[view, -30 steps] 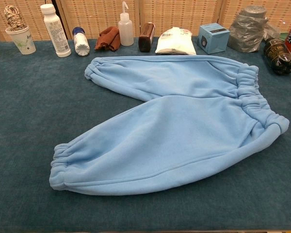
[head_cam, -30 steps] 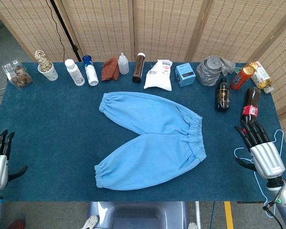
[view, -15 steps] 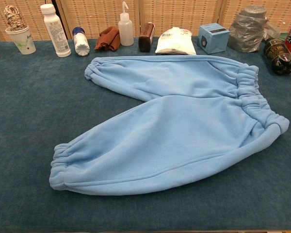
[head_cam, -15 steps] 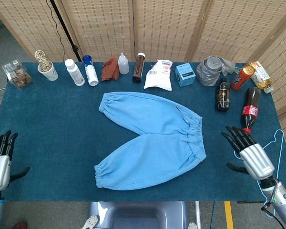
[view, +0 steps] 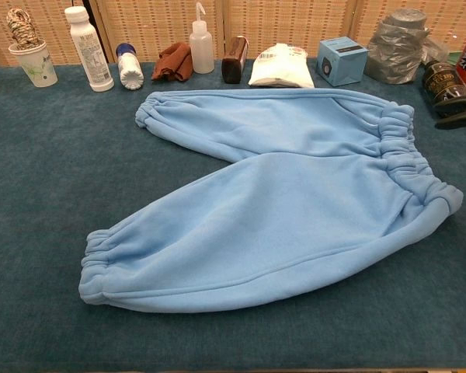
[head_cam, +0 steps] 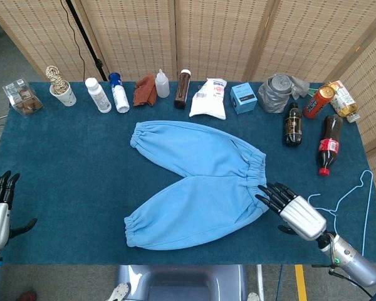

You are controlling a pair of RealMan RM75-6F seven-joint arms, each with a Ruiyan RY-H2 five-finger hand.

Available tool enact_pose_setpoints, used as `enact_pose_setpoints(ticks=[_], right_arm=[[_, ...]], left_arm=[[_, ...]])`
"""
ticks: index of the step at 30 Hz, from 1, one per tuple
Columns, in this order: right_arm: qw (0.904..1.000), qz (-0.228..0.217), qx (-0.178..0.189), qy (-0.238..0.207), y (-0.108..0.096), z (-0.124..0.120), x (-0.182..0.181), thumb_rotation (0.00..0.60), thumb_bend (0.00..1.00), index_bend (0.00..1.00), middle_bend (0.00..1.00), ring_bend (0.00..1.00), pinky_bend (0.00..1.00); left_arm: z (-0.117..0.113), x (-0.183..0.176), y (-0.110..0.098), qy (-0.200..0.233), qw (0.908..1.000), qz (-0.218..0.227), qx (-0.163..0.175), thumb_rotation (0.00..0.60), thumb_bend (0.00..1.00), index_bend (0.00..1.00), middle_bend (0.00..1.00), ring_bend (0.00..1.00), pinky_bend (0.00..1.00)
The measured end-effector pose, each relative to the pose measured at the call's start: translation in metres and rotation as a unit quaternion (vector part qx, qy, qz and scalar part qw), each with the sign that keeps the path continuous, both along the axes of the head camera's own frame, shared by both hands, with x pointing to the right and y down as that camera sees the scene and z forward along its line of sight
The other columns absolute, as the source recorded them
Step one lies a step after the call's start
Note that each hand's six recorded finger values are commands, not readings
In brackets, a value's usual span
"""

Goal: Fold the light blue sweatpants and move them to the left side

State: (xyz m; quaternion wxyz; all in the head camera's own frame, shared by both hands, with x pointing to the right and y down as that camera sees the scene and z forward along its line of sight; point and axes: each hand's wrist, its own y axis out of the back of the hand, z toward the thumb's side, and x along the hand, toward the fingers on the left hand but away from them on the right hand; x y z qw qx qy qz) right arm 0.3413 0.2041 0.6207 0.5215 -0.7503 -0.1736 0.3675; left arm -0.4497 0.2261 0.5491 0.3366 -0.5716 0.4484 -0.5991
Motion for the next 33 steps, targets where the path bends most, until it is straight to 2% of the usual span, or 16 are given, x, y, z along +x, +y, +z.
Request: enact_pose_setpoints(ticks=[14,17,20,26,33], right_arm=[[0.9974,-0.057,0.005,0.044,0.0,0.046,-0.051,0.6,0.0,0.16,0.05,0.01,0.2],[0.9963,-0.064,0.01,0.056,-0.001,0.053,-0.054,0.6,0.0,0.2,0.09,0.04,0.26],[0.9957,-0.068,0.012,0.061,-0.001,0.059,-0.056,0.6,0.01,0.29,0.17,0.12,0.36],[0.9966,-0.066,0.01,0.048,-0.002,0.064,-0.058,0.6,0.18,0.42,0.28,0.24,0.48],[0.9985,-0.052,-0.005,0.016,-0.006,0.069,-0.06,0.6,0.48,0.61,0.43,0.35,0.58]], left_arm=[[-0.002,-0.005,-0.002,0.01,0.9999,-0.009,-0.002,0.6,0.0,0.0,0.0,0.0,0.0],[-0.002,-0.006,-0.002,0.012,0.9999,-0.011,-0.002,0.6,0.0,0.0,0.0,0.0,0.0],[-0.003,-0.007,-0.002,0.013,0.9998,-0.013,-0.002,0.6,0.0,0.0,0.0,0.0,0.0],[-0.002,-0.007,-0.002,0.014,0.9998,-0.014,-0.005,0.6,0.0,0.0,0.0,0.0,0.0],[0.001,-0.001,-0.001,0.019,0.9998,-0.003,-0.012,0.6,0.0,0.0,0.0,0.0,0.0]])
